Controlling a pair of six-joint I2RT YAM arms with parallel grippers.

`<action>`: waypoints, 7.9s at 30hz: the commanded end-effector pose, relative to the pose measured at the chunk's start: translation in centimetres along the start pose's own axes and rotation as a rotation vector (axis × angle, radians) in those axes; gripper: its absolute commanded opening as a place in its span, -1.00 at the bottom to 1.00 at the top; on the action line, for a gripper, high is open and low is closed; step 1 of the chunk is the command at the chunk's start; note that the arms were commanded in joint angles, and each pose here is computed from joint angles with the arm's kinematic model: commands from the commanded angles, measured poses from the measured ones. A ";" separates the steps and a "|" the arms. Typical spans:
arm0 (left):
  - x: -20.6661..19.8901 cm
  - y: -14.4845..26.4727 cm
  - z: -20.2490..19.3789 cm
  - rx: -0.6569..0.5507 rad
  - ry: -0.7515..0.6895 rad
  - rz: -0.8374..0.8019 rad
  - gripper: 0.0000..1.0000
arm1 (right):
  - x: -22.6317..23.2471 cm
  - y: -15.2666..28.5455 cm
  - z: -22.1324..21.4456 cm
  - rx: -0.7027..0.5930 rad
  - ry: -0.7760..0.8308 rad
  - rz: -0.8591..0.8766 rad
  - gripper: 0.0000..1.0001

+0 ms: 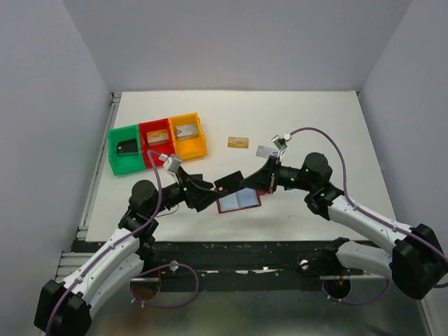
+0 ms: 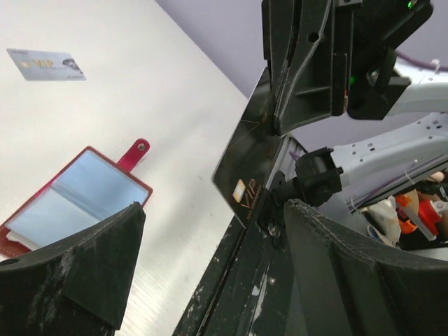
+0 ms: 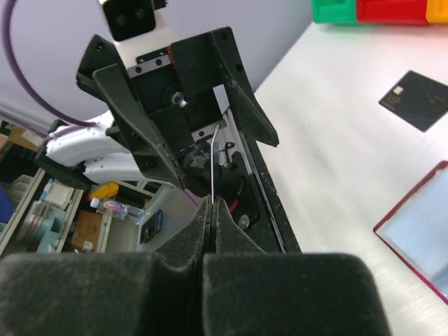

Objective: Take the credit cards out of the card holder
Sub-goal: Place the credit card at the center of the board, then remove the credit card from the card holder.

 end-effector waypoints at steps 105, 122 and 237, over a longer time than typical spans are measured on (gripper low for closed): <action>13.6 3.9 3.2 0.260 0.500 0.765 -0.49 | -3.7 1.4 -3.8 0.260 -0.024 -0.244 0.31; 12.6 5.5 5.5 0.142 0.402 0.933 0.18 | -4.0 2.1 -3.8 0.273 -0.004 -0.340 0.32; 8.0 -13.7 -4.2 0.508 0.084 0.573 0.38 | -8.9 2.3 -3.0 0.310 -0.133 -0.486 -0.99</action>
Point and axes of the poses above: each gripper's point midway between its finger pads, its own y axis back along the fingers, its own x axis along the line the jaws close on, z = x × y, the point moved 8 cm from there along y, back along the fingers, and after that the axes turned 12 degrees about y, right-handed, at the moved point
